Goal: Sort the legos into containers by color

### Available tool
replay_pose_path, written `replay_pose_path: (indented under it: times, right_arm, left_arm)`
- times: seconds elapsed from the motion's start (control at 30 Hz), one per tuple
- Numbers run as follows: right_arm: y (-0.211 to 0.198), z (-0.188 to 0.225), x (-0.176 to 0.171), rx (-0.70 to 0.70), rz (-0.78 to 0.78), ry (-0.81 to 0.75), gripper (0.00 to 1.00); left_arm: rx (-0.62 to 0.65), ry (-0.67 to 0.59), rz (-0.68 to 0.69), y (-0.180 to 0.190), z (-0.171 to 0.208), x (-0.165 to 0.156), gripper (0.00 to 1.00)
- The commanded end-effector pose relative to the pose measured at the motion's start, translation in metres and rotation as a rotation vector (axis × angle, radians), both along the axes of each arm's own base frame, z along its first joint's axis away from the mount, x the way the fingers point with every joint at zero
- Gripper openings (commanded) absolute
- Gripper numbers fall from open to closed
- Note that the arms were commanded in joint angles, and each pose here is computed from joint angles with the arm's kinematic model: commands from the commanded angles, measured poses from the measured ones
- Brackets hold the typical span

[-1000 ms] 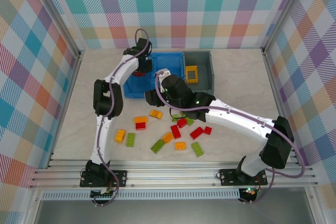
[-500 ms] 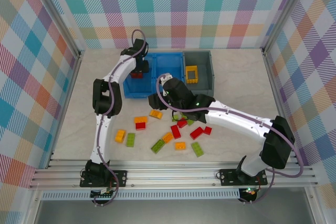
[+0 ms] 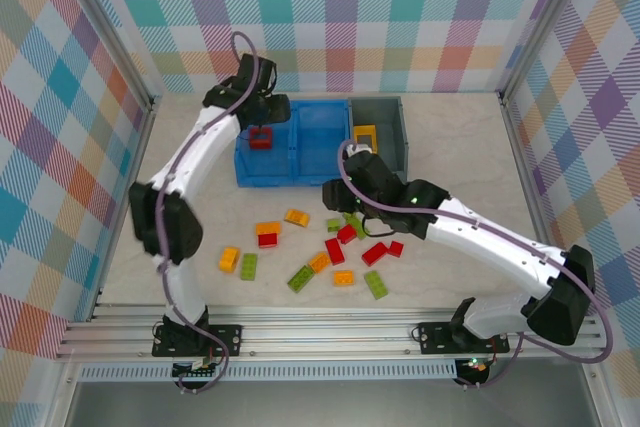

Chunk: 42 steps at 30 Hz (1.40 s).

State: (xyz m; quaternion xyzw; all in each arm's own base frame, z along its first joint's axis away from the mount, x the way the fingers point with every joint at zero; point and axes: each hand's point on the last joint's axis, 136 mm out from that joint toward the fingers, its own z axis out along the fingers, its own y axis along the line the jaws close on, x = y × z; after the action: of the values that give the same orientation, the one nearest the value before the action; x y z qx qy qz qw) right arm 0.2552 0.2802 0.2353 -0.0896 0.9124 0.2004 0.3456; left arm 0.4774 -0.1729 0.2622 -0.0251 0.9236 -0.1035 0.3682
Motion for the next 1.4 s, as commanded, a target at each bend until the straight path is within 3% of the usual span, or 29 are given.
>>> replay_pose_path:
  times: [0.0,0.1,0.27,0.37,0.57,0.83,1.1,1.2,1.37]
  right_arm:
    - [-0.039,-0.04,-0.038,-0.144,-0.035,0.207,0.56]
    - [-0.057,-0.059,-0.065,-0.189,-0.011,0.307,0.57]
    - [-0.071,-0.082,-0.096,-0.243,0.063,0.422,0.65]
    - [-0.076,-0.112,-0.115,-0.334,0.074,0.572,0.64]
    - [-0.077,-0.172,-0.134,-0.379,0.081,0.692,0.65]
    - [-0.081,-0.211,-0.132,-0.458,0.059,0.717,0.6]
    - [-0.079,-0.225,-0.124,-0.481,0.041,0.701,0.35]
    - [-0.073,-0.213,-0.122,-0.457,0.059,0.669,0.27]
    - [-0.051,-0.147,-0.107,-0.343,0.093,0.563,0.26]
  left_arm:
    - [-0.148,-0.021,-0.048,-0.024,0.033,-0.064,0.57]
    - [-0.216,-0.031,-0.117,-0.043,0.039,-0.13,0.62]
    - [-0.3,0.037,-0.136,-0.039,0.021,-0.224,0.67]
    - [-0.349,0.128,-0.181,-0.043,-0.004,-0.267,0.68]
    - [-0.405,0.177,-0.304,-0.066,-0.039,-0.332,0.7]
    - [-0.389,0.117,-0.329,-0.081,-0.062,-0.361,0.7]
    - [-0.356,0.097,-0.341,-0.091,-0.069,-0.368,0.69]
    - [-0.361,0.081,-0.325,-0.086,-0.064,-0.366,0.69]
    - [-0.331,-0.011,-0.253,-0.063,-0.035,-0.351,0.68]
